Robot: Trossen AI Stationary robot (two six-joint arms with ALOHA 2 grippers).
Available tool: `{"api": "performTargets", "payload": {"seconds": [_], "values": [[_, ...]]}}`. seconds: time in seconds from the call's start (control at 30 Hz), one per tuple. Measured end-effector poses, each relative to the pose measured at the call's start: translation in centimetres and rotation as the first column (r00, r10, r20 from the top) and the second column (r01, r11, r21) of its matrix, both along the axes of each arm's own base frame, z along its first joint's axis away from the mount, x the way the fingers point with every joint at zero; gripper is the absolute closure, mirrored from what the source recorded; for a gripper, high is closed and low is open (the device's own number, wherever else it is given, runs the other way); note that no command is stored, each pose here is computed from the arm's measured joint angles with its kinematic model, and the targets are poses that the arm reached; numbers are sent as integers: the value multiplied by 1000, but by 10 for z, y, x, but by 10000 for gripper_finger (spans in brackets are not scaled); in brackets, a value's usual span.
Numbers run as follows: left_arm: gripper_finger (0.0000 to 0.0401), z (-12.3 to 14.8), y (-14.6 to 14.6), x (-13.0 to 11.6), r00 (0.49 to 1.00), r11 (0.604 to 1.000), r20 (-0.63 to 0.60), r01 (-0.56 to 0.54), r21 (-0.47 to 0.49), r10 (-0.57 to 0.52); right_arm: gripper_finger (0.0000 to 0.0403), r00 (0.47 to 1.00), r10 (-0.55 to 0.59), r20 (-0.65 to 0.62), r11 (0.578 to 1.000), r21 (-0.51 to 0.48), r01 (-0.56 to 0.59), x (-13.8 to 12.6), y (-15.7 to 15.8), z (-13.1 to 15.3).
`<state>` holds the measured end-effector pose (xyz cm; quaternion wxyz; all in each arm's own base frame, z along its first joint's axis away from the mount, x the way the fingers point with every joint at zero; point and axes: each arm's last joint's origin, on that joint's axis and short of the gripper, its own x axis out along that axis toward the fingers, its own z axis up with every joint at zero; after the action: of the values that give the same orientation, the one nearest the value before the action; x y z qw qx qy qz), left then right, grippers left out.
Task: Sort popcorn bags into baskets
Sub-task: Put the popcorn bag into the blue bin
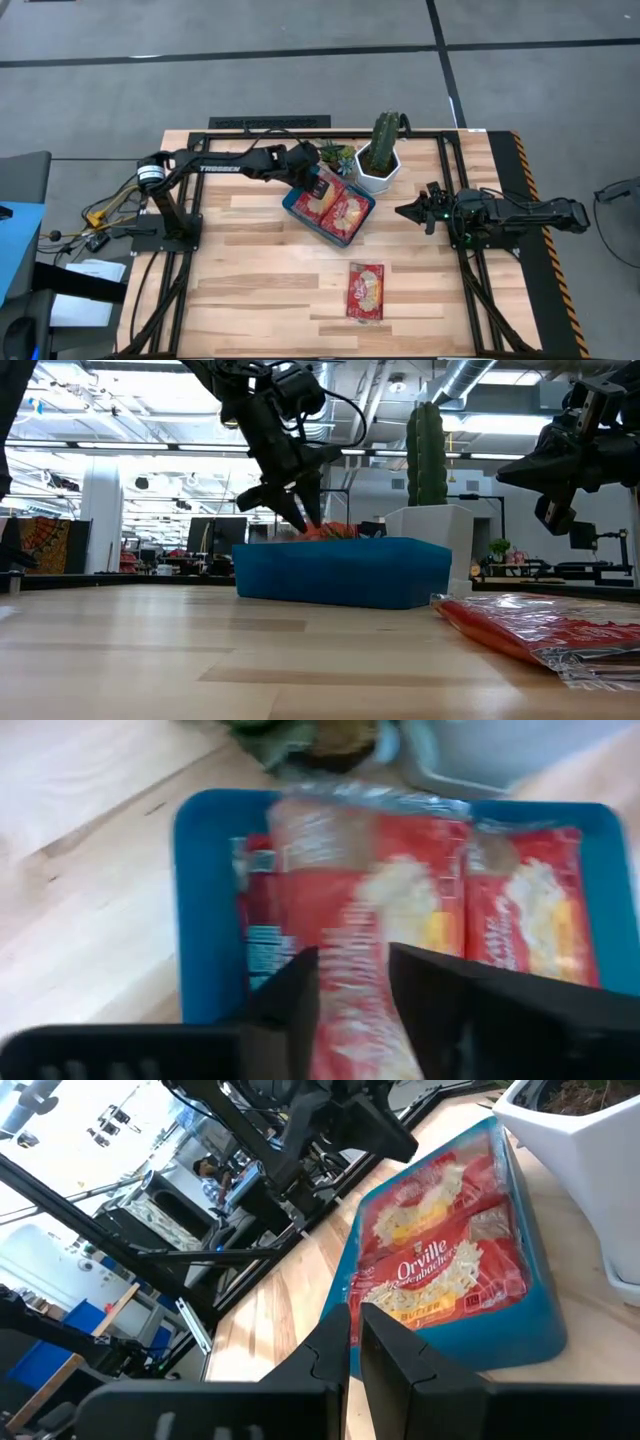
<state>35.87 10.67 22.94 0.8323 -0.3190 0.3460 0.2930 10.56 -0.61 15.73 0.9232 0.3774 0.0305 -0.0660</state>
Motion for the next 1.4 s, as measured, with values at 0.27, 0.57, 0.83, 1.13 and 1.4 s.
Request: {"api": "performTargets", "payload": {"seconds": [0.27,0.57,0.83,1.13,1.4], "values": [[175,27,0,4,981,966,78,191,-176,-180,351,1000,1,0,1000,0,-1,0,0,0],[156,126,-54,7,887,870,95,462,-170,-452,351,998,52,19,998,-38,-51,1,3,20],[156,200,-130,-8,866,882,173,468,49,-469,351,992,121,-45,974,-188,-128,7,5,101],[156,166,-243,-46,951,946,18,304,117,-308,351,748,287,-599,951,85,-297,37,44,79],[156,64,-290,-46,984,992,134,124,-31,-119,351,586,216,-781,969,95,-229,56,108,19]]}}
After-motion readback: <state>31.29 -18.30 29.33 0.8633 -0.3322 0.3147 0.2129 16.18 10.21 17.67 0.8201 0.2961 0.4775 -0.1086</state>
